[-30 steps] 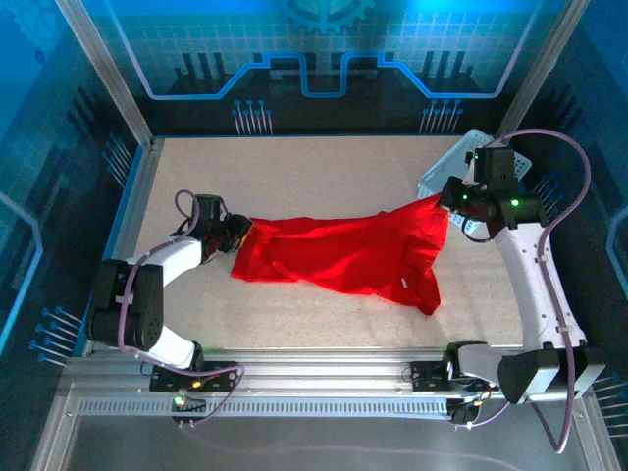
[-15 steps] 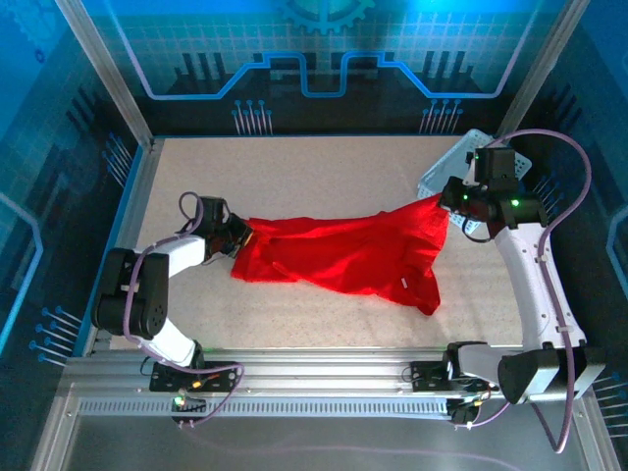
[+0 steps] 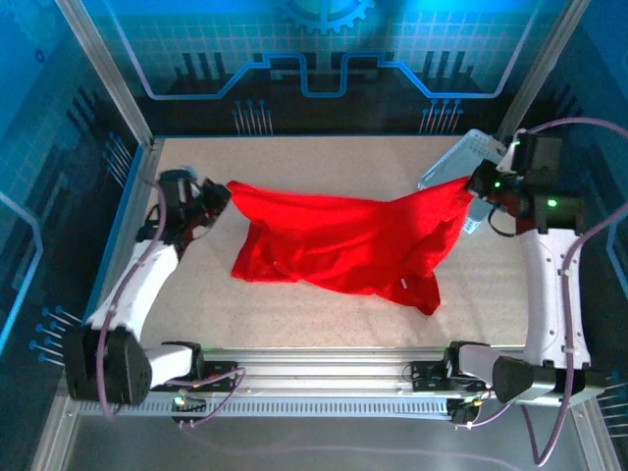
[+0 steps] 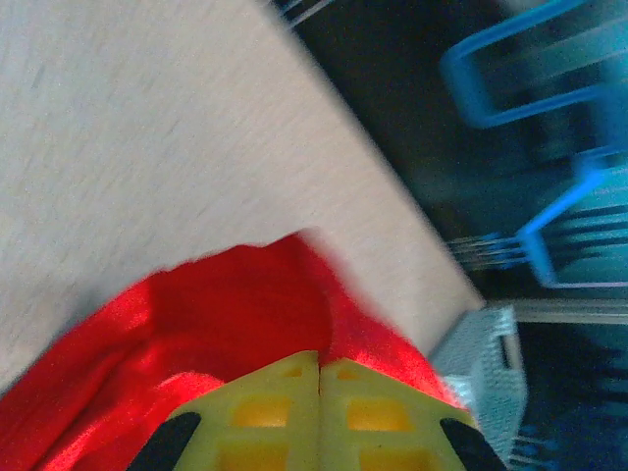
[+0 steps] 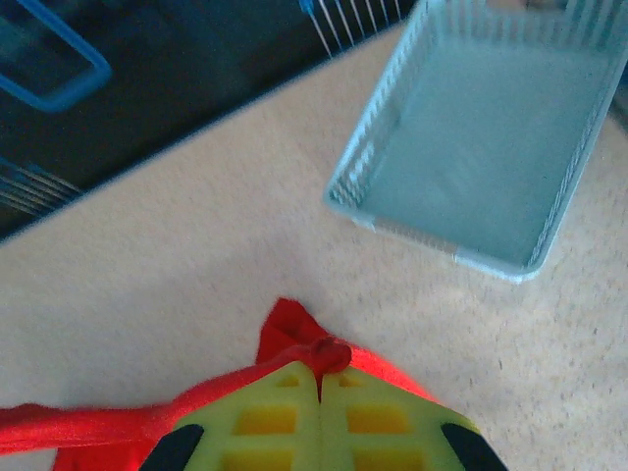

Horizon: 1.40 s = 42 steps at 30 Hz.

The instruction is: Fold the inside-out t-shirt

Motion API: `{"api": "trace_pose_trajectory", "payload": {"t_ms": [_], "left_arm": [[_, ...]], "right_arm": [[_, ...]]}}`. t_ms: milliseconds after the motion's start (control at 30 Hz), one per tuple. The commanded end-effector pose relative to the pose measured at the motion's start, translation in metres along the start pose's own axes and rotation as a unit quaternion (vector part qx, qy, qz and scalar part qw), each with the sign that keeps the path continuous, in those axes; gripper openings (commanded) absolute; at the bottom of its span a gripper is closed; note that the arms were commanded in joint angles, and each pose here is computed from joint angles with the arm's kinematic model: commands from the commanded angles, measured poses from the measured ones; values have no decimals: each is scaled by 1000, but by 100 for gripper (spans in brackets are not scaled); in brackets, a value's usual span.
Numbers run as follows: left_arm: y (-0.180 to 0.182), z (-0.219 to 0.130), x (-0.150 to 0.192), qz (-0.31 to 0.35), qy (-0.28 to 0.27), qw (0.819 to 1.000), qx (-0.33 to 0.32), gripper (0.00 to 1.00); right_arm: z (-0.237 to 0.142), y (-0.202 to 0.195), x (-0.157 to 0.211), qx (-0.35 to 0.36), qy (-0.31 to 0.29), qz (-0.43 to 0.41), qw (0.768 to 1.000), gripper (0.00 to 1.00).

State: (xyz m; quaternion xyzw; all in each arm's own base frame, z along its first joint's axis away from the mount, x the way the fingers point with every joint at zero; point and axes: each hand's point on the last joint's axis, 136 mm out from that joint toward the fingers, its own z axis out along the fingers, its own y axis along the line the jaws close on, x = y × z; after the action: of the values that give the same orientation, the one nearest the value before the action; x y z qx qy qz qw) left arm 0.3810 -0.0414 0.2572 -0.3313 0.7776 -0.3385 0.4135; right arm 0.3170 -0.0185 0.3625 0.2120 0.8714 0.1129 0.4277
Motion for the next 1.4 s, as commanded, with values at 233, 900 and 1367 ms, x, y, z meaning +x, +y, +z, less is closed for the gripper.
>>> {"api": "trace_pose_trajectory", "payload": {"t_ms": [233, 900, 1367], "left_arm": [[-155, -177, -62, 138, -137, 966, 172, 0], [-172, -212, -82, 180, -200, 951, 150, 0], [-124, -29, -124, 105, -70, 990, 61, 0]], "right_arm": [[-163, 59, -72, -124, -173, -1, 977, 0], [-258, 95, -117, -184, -335, -66, 922, 0], [-74, 118, -167, -199, -202, -59, 957, 0]]}}
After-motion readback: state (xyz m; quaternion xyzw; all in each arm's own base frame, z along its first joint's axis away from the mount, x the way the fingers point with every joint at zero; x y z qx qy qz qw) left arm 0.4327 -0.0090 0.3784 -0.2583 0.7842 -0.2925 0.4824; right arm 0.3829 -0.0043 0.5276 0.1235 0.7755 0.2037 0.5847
